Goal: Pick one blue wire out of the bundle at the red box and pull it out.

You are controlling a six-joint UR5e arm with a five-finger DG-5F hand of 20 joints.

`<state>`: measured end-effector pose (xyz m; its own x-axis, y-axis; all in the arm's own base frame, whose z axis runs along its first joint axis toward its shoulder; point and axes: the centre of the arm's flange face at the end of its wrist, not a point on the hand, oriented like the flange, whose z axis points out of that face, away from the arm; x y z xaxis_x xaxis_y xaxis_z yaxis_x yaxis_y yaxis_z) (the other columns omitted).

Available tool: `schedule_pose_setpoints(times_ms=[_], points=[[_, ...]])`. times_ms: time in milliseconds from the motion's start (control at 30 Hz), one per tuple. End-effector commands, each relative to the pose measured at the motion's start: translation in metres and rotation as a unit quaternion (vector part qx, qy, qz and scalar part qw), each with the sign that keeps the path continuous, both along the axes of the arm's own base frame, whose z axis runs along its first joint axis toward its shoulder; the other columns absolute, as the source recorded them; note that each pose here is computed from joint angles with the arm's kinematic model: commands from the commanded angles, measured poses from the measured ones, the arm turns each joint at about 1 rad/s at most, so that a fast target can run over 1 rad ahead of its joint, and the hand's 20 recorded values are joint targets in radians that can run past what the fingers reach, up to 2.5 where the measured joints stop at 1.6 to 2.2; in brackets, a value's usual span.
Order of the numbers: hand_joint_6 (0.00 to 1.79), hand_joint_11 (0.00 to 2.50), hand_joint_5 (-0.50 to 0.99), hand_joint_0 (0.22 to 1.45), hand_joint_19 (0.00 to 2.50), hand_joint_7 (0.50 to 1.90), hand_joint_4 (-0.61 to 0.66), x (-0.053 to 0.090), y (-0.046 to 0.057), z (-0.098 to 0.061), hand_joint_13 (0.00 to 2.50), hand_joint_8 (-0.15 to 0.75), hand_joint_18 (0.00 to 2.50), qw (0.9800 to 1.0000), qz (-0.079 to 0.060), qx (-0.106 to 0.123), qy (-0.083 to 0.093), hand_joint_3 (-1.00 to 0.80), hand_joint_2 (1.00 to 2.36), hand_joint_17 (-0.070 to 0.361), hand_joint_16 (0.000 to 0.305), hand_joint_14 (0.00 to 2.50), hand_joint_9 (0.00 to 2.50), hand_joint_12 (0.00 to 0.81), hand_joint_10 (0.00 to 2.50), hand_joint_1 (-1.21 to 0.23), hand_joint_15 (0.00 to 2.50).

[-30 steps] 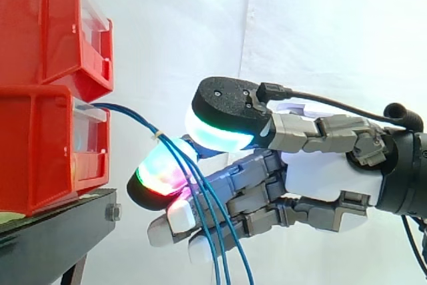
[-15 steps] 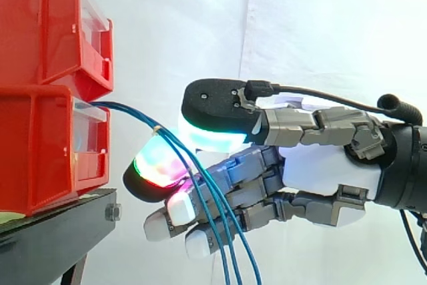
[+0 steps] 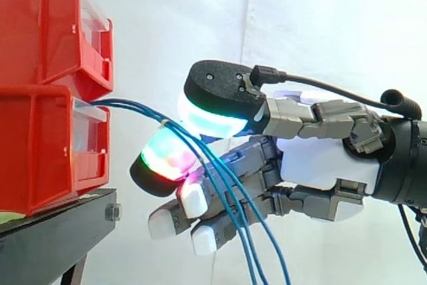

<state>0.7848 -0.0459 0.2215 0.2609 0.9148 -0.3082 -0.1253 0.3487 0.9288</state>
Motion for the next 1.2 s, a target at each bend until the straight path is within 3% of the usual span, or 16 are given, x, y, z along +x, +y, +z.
schedule_pose_setpoints(times_ms=[0,467,633,900,1167], points=[[0.9,0.68,-0.14,0.56,0.46,1.1,0.31,0.0001,-0.0007,0.0004,0.86,0.444,0.86,1.0,0.0,0.0,0.001,-0.39,1.01,0.143,0.063,0.01,1.04,0.483,0.02,-0.7,0.37],[0.93,0.72,-0.14,0.63,0.47,1.18,0.2,0.0022,0.0009,0.0062,0.89,0.435,0.89,1.0,0.001,0.002,-0.001,-0.27,1.02,0.137,0.061,0.01,1.05,0.476,0.02,-0.81,0.39],[0.93,0.73,-0.15,0.65,0.46,1.18,0.15,0.0024,0.0009,0.0086,0.89,0.425,0.9,0.9999,0.002,0.004,0.012,-0.27,1.02,0.137,0.061,0.01,1.02,0.473,0.02,-0.85,0.39],[0.94,0.75,-0.17,0.7,0.44,1.15,0.12,-0.0002,-0.0049,0.008,0.89,0.421,0.9,0.9984,0.009,0.047,0.03,-0.3,1.02,0.136,0.06,0.02,0.98,0.469,0.02,-0.88,0.4],[0.95,0.74,-0.19,0.72,0.44,1.12,0.17,-0.0006,-0.0022,0.0083,0.89,0.419,0.9,0.9979,0.019,0.052,0.032,-0.36,1.01,0.135,0.06,0.01,0.95,0.469,0.02,-0.9,0.41]])
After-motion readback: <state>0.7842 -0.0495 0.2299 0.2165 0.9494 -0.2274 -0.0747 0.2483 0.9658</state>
